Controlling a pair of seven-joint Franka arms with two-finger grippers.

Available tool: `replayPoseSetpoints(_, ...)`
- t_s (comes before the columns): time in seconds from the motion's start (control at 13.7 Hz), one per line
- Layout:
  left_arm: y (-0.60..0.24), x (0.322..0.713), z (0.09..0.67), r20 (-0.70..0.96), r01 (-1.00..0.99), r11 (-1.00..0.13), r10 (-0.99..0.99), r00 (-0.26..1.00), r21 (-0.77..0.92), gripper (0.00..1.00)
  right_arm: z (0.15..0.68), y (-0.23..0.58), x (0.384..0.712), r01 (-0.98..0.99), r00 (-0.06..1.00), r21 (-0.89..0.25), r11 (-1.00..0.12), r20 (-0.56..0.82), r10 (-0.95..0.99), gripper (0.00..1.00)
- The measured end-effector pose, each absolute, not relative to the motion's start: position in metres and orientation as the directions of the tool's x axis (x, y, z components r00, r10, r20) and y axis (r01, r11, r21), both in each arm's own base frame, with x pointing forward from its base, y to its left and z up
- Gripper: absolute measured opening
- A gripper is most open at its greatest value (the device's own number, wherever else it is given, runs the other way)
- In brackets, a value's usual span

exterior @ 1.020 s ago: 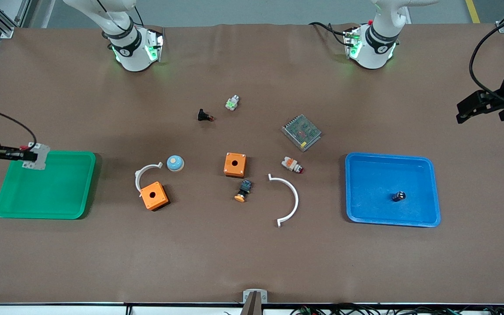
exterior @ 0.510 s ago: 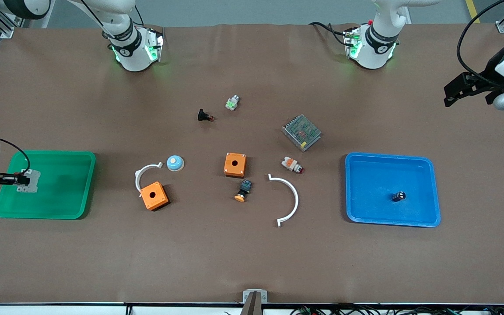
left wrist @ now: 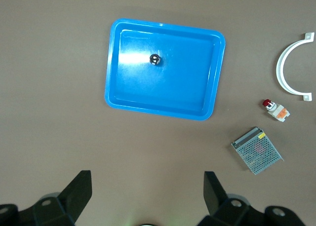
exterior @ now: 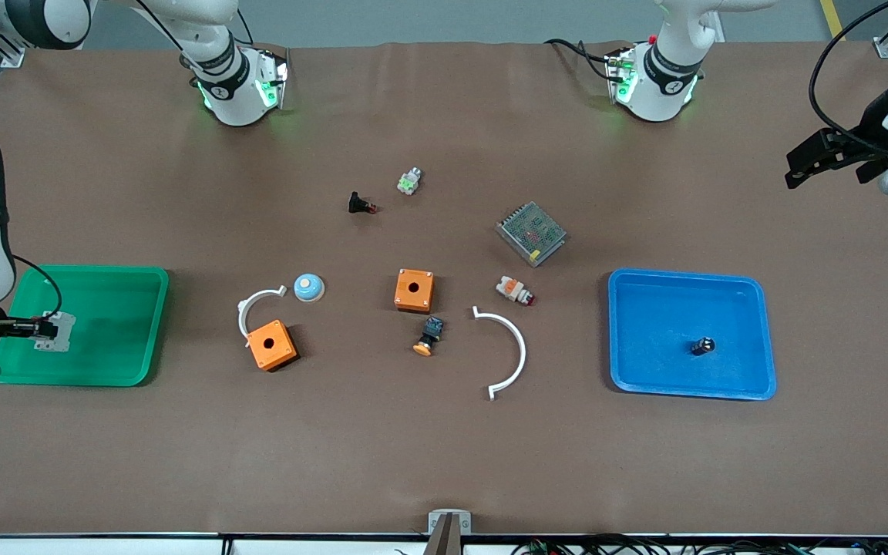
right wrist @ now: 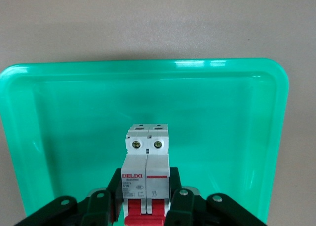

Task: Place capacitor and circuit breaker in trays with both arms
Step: 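Lower the breaker into the green tray and open the right gripper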

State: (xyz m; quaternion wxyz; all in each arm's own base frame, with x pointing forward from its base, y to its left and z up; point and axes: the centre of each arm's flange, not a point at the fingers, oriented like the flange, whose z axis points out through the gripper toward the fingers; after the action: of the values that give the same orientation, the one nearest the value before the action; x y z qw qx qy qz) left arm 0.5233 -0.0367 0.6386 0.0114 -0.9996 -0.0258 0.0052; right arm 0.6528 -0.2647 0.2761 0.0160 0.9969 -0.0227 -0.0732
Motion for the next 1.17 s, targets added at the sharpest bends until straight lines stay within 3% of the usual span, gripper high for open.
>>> replayPoseSetpoints(0.73,-0.042,0.536,0.639,0.007,0.043,-0.999,0.043,0.999,-0.020,1.00,0.236,-0.274,0.649,-0.073,0.985,0.009,-0.997,-0.156,-0.074,0.40)
replayPoseSetpoints(0.8,-0.042,0.537,0.638,0.004,0.043,-0.999,0.043,0.999,-0.020,1.00,0.234,-0.273,0.649,-0.073,0.985,0.009,-0.997,-0.159,-0.074,0.45)
replayPoseSetpoints(1.17,-0.041,0.538,0.637,0.001,0.044,-0.999,0.044,0.999,-0.020,1.00,0.251,-0.259,0.651,-0.069,0.975,-0.022,-0.997,-0.214,-0.063,0.97)
